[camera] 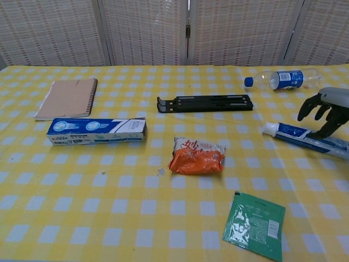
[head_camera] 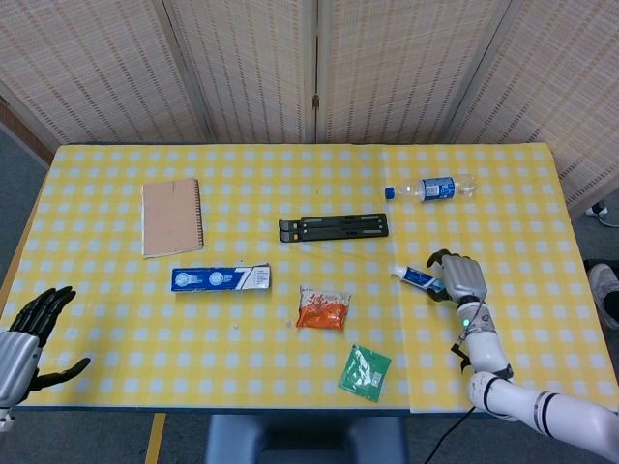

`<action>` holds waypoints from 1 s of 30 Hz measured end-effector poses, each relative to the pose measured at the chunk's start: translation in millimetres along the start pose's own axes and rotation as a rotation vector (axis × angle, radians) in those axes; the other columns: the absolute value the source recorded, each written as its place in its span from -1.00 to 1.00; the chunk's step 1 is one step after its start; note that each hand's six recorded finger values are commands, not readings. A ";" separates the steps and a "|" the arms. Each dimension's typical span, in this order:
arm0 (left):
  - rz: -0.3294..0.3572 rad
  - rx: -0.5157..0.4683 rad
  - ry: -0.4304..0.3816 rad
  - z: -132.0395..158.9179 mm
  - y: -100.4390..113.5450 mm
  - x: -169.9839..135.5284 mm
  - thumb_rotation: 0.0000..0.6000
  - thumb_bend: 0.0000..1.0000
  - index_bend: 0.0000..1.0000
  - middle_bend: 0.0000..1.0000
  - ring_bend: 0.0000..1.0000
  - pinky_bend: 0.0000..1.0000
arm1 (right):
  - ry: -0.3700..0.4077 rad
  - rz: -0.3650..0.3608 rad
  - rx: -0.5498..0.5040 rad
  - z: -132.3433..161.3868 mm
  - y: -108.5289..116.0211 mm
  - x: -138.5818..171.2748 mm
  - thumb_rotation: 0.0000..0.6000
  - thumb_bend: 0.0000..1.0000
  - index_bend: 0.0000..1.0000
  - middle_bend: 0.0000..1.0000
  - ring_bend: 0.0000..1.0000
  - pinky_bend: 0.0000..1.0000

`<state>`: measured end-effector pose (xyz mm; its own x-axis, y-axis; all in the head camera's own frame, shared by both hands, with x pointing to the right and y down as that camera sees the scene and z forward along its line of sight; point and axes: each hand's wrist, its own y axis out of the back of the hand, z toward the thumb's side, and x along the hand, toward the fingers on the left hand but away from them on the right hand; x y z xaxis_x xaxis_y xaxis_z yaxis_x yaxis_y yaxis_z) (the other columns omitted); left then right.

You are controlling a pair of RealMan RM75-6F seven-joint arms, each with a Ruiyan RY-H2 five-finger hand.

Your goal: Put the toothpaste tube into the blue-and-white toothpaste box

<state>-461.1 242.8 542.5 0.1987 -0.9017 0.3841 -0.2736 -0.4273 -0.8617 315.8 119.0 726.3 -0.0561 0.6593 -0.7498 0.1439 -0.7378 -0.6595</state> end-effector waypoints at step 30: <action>0.014 -0.068 -0.036 -2.2 13.7 -7.7 1.00 -0.57 -0.86 -0.77 -0.87 -0.70 | -0.071 -0.053 0.063 29.9 -19.5 -5.0 1.00 -0.33 -0.26 -0.48 -0.40 -0.13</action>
<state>-468.4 243.7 528.4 0.2276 -0.9051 0.3593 -0.3396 -0.4196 -0.8418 283.7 125.7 741.4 -0.1319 0.6871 -0.7145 0.0770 -0.7115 -0.6985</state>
